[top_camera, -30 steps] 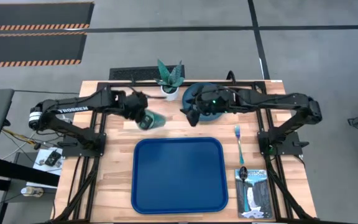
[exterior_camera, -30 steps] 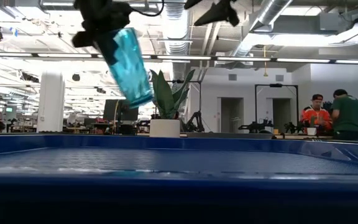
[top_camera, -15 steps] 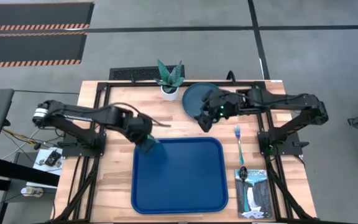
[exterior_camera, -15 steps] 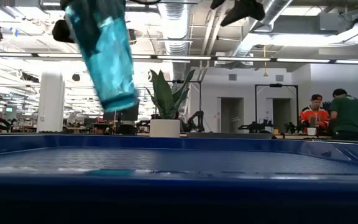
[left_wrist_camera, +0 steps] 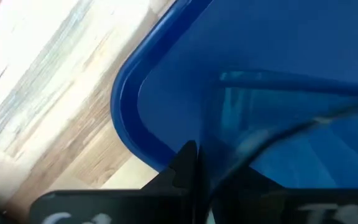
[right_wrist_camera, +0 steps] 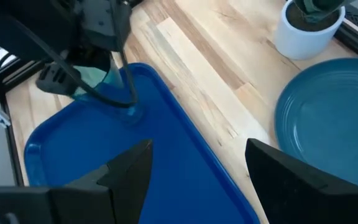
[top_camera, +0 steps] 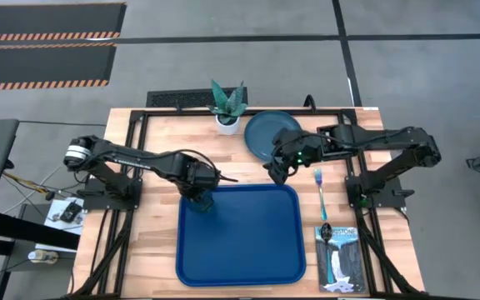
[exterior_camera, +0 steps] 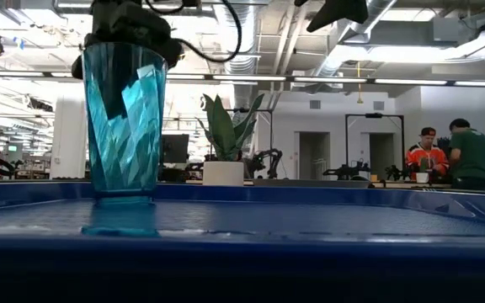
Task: Pick and place plate/cup/fork/spoon on tray
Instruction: Put the blue cup on the top left of the blue tray
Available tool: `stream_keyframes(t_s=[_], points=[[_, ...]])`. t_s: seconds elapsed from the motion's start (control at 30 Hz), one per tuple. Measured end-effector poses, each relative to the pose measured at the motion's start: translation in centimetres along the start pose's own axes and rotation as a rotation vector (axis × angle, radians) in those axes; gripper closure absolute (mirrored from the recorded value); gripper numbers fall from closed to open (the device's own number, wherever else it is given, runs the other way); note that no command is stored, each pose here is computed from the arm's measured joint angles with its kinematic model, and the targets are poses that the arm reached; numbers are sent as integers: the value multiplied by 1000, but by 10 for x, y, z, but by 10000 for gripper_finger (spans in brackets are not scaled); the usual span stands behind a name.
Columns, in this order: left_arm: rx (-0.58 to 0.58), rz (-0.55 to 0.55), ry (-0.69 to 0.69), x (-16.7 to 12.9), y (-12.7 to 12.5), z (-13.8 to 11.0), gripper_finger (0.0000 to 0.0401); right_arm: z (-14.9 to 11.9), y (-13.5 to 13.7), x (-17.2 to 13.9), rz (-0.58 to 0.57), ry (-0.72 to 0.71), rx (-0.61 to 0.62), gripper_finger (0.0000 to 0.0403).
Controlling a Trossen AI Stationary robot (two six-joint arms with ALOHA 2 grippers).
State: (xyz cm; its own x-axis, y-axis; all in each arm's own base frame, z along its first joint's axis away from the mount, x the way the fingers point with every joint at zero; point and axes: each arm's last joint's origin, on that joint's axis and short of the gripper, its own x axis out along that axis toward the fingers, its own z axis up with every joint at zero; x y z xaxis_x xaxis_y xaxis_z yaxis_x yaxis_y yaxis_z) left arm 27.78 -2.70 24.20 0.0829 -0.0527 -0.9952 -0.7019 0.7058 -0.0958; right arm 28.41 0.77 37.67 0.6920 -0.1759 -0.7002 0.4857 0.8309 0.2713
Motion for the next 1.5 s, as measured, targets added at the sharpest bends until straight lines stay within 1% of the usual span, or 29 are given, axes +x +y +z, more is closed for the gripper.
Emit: stream_keyframes(t_s=[0.1,0.2,0.37,0.47,0.6,0.67,0.73,0.83,0.9,0.97,1.03,1.1,1.17,1.23,1.3,1.4,1.5], points=[[1,8,-1,0,0,0,374,-1,1,0,3,1,-7,121],[4,1,-38,-9,-2,2,347,0,1,0,4,-1,-6,121],[27,3,-125,-29,-8,8,278,0,2,0,8,-7,-5,121],[27,15,-146,-38,-8,9,234,0,2,0,9,-8,-7,121],[26,81,-134,-58,-4,6,184,0,2,0,12,-8,-6,121],[26,116,-150,-70,-2,5,167,1,4,4,16,-14,-5,121],[15,136,-177,-84,0,3,153,4,7,9,44,-28,1,121],[2,143,-217,-108,3,1,143,12,16,17,147,-68,17,121],[-3,143,-235,-124,6,-3,141,13,19,29,173,-58,19,121],[-14,83,-291,-140,8,-6,140,15,25,43,219,-63,19,121],[-36,40,-312,-154,13,-12,140,17,28,61,252,-41,13,121],[-64,-9,-362,-169,19,-19,140,20,29,75,278,-3,3,121],[-88,-33,-391,-178,27,-26,140,29,34,87,303,-3,-25,121],[-119,-52,-430,-186,34,-33,140,31,38,98,300,27,-68,121],[-148,-63,-478,-193,41,-40,140,35,48,111,332,27,-99,121],[-206,-83,-527,-200,49,-46,140,32,61,129,352,62,-126,121],[-231,-95,-551,-204,54,-50,140,27,70,146,351,92,-137,121]])
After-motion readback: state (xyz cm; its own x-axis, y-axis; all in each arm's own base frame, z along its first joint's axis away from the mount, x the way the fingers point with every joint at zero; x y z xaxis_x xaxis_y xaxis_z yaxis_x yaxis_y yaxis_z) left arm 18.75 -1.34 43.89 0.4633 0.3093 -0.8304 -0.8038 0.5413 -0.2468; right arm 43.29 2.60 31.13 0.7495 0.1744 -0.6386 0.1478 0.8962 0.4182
